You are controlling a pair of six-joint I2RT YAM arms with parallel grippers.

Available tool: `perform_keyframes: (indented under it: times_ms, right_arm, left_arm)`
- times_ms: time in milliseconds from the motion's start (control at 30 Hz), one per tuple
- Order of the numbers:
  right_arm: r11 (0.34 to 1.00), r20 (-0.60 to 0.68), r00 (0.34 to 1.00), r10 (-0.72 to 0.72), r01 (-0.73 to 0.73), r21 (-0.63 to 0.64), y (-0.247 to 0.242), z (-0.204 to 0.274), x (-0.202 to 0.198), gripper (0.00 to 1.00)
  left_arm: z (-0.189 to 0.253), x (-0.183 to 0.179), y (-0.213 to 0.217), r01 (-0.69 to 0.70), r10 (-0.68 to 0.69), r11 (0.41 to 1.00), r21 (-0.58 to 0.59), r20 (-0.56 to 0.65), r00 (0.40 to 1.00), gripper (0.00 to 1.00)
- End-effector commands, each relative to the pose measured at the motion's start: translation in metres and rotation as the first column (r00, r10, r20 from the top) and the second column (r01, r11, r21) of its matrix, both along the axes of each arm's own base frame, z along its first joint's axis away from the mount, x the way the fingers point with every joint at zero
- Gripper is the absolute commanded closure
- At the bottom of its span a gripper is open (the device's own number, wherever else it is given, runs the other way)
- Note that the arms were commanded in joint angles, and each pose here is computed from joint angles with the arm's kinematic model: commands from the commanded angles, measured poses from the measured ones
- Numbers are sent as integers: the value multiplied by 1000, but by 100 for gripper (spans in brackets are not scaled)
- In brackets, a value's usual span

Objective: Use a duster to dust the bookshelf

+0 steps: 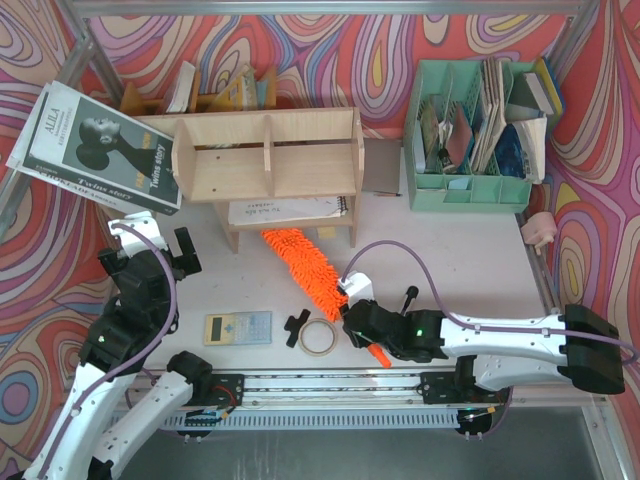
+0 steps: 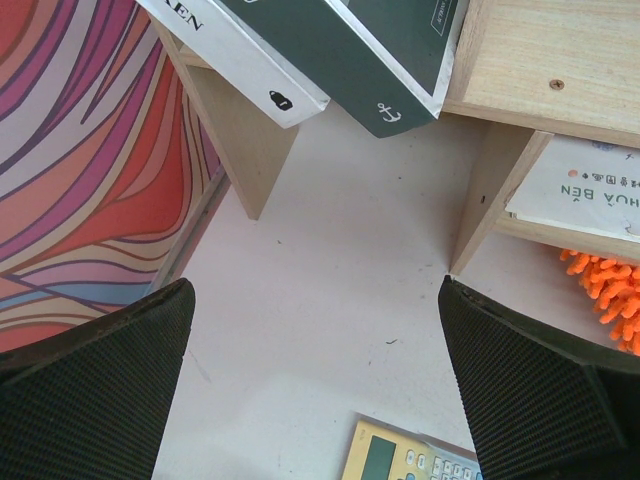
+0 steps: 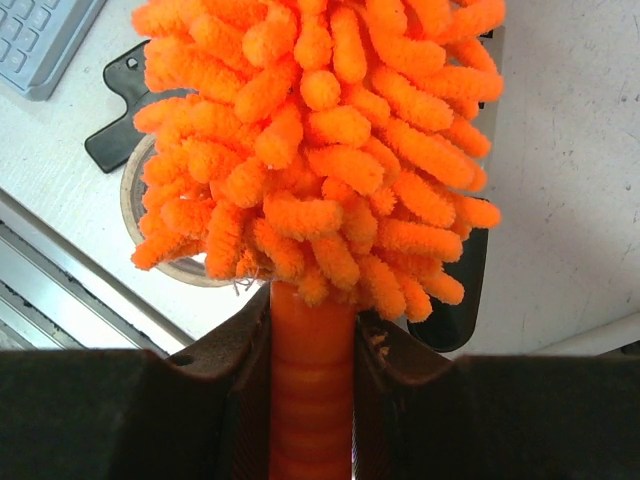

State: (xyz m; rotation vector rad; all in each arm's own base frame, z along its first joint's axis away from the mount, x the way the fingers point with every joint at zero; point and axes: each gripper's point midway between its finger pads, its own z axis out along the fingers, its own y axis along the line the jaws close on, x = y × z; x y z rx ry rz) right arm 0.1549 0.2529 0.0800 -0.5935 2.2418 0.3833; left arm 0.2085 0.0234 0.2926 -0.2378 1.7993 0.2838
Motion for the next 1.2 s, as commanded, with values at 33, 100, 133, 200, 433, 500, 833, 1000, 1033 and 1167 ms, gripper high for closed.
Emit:
perform_keyframes:
  times_ms: [33, 100, 133, 200, 433, 500, 833, 1000, 1033, 1167]
  right_arm:
    - [994, 64, 994, -91, 88, 58, -4, 16, 14, 100]
    - [993, 64, 992, -109, 106, 56, -10, 15, 14, 100]
    - [993, 64, 992, -110, 106, 58, -11, 15, 13, 100]
    - [995, 64, 994, -89, 85, 60, -8, 16, 12, 100]
    - [990, 59, 996, 64, -71, 125, 29, 25, 4, 100]
    - [986, 59, 993, 98, -105, 127, 34, 27, 1, 100]
    - [997, -1, 998, 66, -66, 36, 20, 1, -3, 100]
    - [999, -17, 999, 40, -40, 0, 12, -11, -4, 100]
    - [999, -17, 999, 45, -45, 1, 13, -11, -4, 100]
    - [998, -6, 998, 69, -69, 12, 18, -4, -4, 100]
  left_arm:
    - [5, -2, 5, -20, 20, 1000, -1, 12, 1000, 1]
    - [5, -3, 5, -21, 21, 1000, 0, 11, 1000, 2]
    - [5, -3, 5, -21, 21, 1000, -1, 12, 1000, 1]
    - [5, -3, 5, -20, 20, 1000, -4, 15, 1000, 1]
    - [5, -3, 5, -17, 17, 1000, -2, 13, 1000, 1]
    - [5, -3, 5, -17, 17, 1000, -3, 14, 1000, 2]
    - [5, -3, 4, -17, 17, 1000, -2, 12, 1000, 2]
    - [4, -3, 4, -16, 16, 1000, 0, 9, 1000, 1]
    - [4, -3, 4, -17, 17, 1000, -1, 10, 1000, 1]
    - [4, -3, 4, -18, 18, 1000, -3, 11, 1000, 1]
